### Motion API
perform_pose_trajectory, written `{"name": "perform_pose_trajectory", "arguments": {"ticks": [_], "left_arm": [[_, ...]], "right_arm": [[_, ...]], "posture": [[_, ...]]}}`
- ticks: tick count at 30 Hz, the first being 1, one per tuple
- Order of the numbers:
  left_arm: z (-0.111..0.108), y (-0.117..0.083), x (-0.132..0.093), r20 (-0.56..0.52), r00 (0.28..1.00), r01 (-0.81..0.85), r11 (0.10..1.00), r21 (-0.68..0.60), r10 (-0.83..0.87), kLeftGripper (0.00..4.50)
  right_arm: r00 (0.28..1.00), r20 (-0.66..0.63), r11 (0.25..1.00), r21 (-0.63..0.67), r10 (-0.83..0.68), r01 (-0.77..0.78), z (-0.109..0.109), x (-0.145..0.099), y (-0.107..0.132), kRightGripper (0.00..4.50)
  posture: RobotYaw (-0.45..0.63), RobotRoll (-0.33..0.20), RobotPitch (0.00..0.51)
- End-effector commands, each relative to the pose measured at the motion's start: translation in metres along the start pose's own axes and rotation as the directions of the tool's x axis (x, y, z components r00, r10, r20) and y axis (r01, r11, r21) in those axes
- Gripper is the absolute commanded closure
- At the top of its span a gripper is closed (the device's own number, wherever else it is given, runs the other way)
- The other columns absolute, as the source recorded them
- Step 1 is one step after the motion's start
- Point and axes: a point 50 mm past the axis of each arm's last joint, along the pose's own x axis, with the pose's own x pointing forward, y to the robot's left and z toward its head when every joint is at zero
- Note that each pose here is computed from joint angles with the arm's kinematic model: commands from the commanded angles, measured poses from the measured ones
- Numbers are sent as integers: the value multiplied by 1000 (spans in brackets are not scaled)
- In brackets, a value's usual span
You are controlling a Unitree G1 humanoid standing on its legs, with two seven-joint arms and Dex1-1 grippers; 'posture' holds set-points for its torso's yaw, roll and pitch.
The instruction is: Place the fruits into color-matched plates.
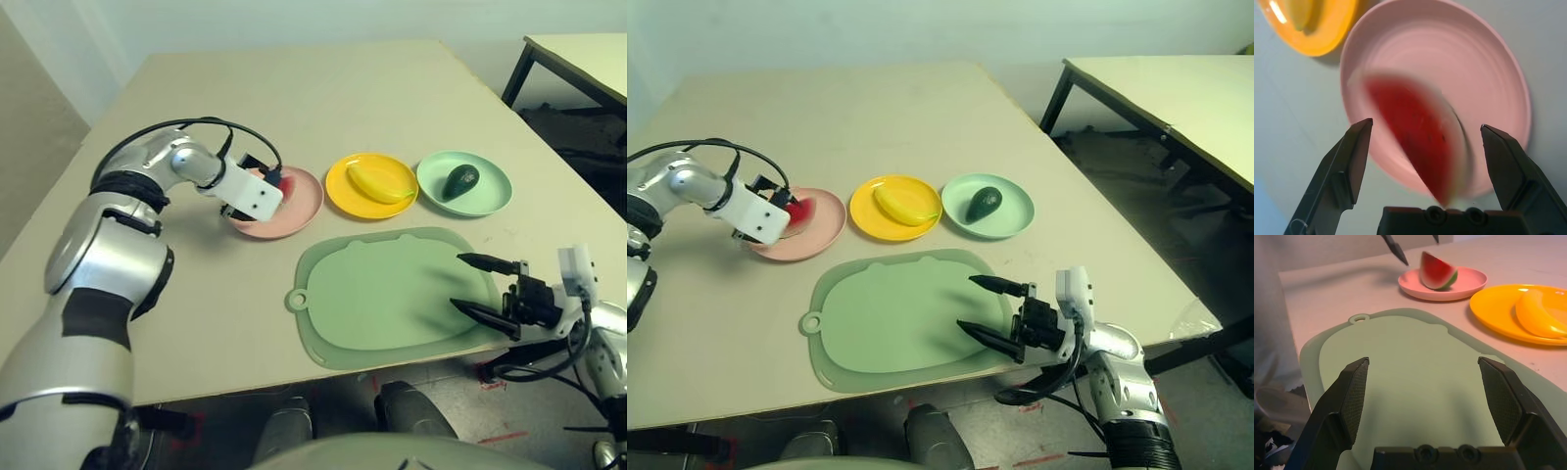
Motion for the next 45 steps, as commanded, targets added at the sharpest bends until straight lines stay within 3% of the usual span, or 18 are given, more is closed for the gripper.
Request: {"name": "perform_pose_trajectory", "arguments": {"ticks": [1,6,9,12,16,23,28,32,39,45], "left_arm": [[-4,-10,-20,67,996,-47,995,-92,53,15],[-8,-28,-48,110,959,-216,925,-312,261,15],[-6,-48,-52,80,899,-340,800,-494,431,15],[1,-67,-45,17,858,-400,689,-604,513,15],[11,-109,-21,-157,774,-488,421,-764,613,15],[16,-155,-2,-447,674,-614,110,-781,589,15],[23,-174,15,-554,607,-637,-68,-768,569,15],[32,-186,34,-599,585,-617,-179,-766,547,15],[45,-189,51,-634,557,-598,-270,-755,536,15],[54,-197,60,-655,565,-595,-303,-744,501,15]], "right_arm": [[998,27,999,-9,-52,52,2,0,-1,0],[985,46,985,-39,-168,169,2,-2,-10,0],[966,23,964,-72,-257,258,0,-7,-18,0],[947,25,943,-87,-319,320,-1,-11,-21,0],[932,-2,928,-93,-362,360,-8,-21,-18,0],[909,-20,908,-75,-415,413,-13,-35,-20,0],[869,-8,868,-44,-495,495,-12,-46,-27,0],[786,36,786,-6,-618,618,-8,-58,-36,0],[642,30,643,37,-766,765,-17,-72,-40,0],[594,-4,593,38,-805,804,-28,-82,-43,0]], "posture": [[-147,0,34],[-102,0,31],[-84,0,32],[-75,0,34],[-69,0,33],[-67,0,33],[-69,0,42],[-70,0,49],[-71,0,57],[-68,0,69]]}}
